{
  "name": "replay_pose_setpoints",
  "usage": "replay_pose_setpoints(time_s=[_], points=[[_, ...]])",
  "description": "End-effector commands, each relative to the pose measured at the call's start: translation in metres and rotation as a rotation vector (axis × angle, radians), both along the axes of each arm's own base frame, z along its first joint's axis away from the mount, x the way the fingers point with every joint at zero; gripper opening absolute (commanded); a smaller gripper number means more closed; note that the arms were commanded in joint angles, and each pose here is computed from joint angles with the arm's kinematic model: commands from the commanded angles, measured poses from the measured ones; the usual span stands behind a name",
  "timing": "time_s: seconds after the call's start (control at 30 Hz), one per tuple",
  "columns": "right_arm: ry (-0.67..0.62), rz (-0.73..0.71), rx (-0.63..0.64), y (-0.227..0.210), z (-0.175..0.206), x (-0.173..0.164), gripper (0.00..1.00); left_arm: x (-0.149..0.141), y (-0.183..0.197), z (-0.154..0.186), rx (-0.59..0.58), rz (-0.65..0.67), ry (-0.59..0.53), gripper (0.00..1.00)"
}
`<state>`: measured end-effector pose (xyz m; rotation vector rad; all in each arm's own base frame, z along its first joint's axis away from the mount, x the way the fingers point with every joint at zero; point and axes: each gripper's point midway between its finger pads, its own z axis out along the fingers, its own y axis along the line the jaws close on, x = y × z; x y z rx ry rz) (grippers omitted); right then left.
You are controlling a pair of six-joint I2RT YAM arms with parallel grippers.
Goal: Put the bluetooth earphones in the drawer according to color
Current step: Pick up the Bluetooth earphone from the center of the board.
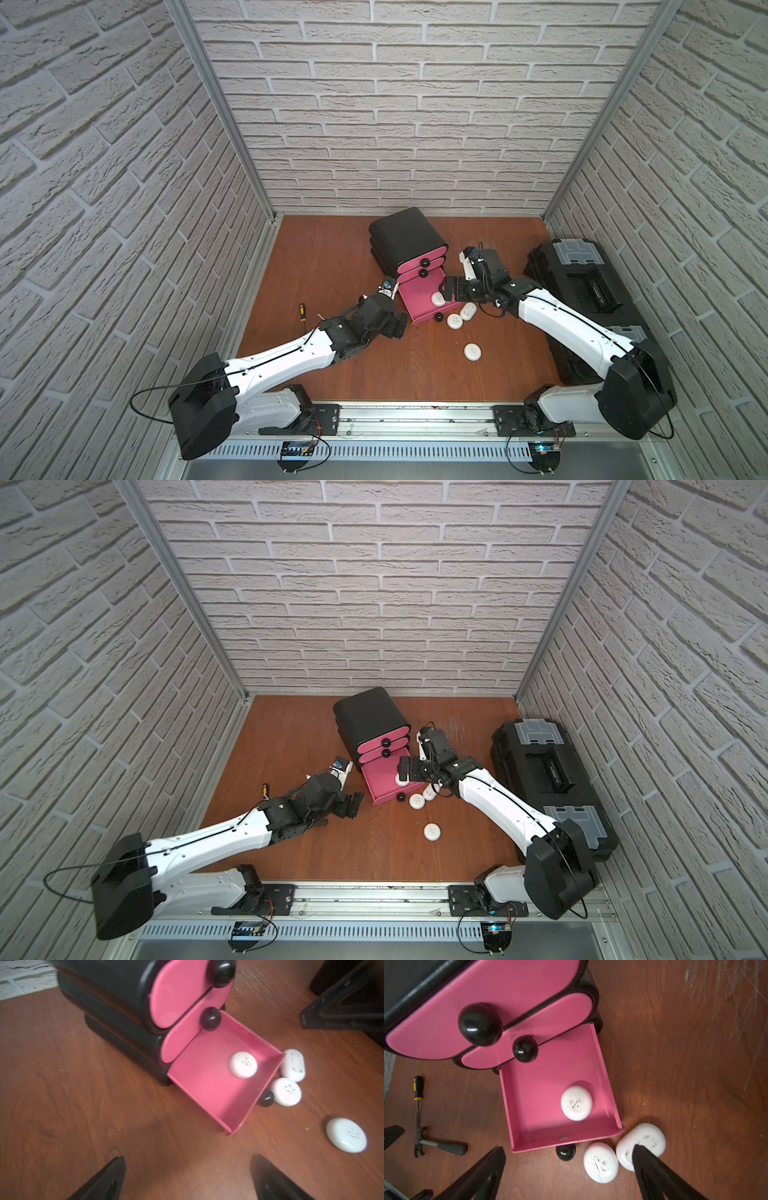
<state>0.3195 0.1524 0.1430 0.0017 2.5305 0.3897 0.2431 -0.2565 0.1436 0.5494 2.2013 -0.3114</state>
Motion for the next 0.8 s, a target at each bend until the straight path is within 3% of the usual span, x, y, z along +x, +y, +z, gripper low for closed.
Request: replay_pose_setpoints(time_s=[0.0,0.43,0.77], points=[[-0.026,-0.046,-0.083,-0.026,0.002,-0.016,1.0,-0.006,-0.023,0.009,-0.007,-0.003,0.002,0.98],[-0.076,-0.514,-0.376,-0.145,-0.001,-0.059,0.99,-0.043,-0.142,-0.016,0.095,-0.176,0.072,0.98],[-0.078,-0.637,-0.346,-0.172,-0.009,-0.074,0.99,-0.05,-0.189,-0.059,0.197,-0.239,0.203,0.95]])
